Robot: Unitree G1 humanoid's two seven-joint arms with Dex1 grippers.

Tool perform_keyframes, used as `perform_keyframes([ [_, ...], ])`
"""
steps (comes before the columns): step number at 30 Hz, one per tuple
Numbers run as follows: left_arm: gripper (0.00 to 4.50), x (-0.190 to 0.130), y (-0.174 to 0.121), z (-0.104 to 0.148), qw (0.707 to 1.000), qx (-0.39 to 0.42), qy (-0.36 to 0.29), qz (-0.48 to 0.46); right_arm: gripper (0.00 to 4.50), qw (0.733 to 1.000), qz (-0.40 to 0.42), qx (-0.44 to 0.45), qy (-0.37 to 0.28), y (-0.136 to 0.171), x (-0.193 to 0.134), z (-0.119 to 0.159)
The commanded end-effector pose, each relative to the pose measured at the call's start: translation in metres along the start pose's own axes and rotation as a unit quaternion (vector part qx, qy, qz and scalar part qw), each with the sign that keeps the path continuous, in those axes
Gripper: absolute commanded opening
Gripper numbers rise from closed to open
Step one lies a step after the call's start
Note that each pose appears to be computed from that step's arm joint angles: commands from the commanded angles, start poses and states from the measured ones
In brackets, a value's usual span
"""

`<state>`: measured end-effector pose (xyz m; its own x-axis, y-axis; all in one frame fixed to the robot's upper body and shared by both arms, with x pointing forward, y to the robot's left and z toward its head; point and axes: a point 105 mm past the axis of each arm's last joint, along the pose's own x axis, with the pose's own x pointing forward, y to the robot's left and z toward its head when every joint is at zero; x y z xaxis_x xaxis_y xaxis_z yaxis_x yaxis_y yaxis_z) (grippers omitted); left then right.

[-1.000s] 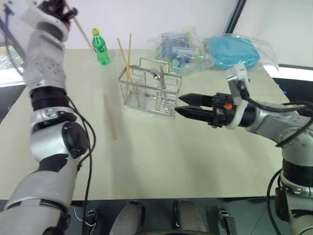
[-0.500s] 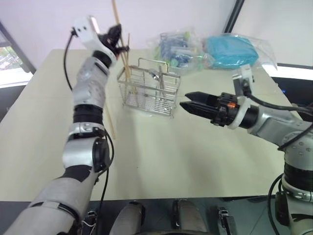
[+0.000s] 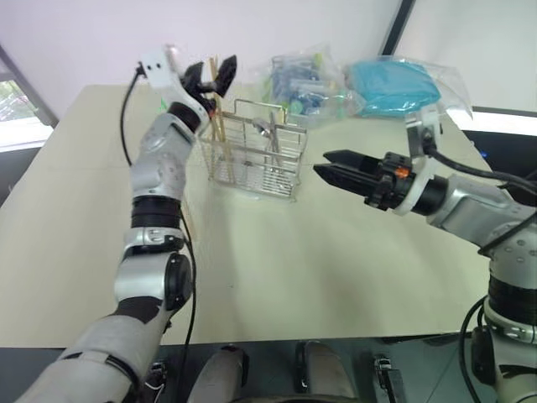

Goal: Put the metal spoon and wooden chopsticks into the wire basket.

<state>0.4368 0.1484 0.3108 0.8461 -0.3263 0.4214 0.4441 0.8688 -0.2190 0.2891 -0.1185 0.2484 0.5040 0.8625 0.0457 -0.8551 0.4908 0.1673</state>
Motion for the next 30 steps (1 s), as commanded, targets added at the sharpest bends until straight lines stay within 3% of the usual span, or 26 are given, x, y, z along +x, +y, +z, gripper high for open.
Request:
perform_keyframes([
  [1, 4.47, 0.001, 0.011, 0.040, 0.999, 0.024, 0.008, 0.046, 2.58, 1.000, 0.012, -0.017, -0.023, 0.004, 0.003, 0.011],
  [6, 4.47, -0.014, 0.043, 0.004, 0.969, 0.047, 0.168, 0.173, 2.58, 0.999, 0.022, -0.014, -0.023, 0.005, 0.007, 0.007],
  [10, 4.47, -0.053, 0.069, -0.050, 0.904, 0.019, 0.327, 0.276, 2.58, 0.999, 0.031, -0.017, -0.011, 0.005, 0.011, 0.001],
  [12, 4.47, -0.071, 0.078, -0.073, 0.873, 0.012, 0.376, 0.309, 2.58, 0.999, 0.035, -0.019, -0.008, 0.006, 0.012, 0.000],
  [18, 4.47, -0.093, 0.092, -0.110, 0.828, -0.007, 0.438, 0.350, 2.58, 0.999, 0.034, -0.030, -0.004, 0.005, 0.014, -0.001],
  [29, 4.47, -0.096, 0.085, -0.156, 0.811, -0.041, 0.476, 0.338, 2.58, 0.999, 0.027, -0.024, -0.005, 0.007, 0.011, -0.003],
  [30, 3.96, -0.096, 0.084, -0.158, 0.809, -0.041, 0.479, 0.337, 2.58, 0.999, 0.026, -0.024, -0.006, 0.007, 0.011, -0.003],
])
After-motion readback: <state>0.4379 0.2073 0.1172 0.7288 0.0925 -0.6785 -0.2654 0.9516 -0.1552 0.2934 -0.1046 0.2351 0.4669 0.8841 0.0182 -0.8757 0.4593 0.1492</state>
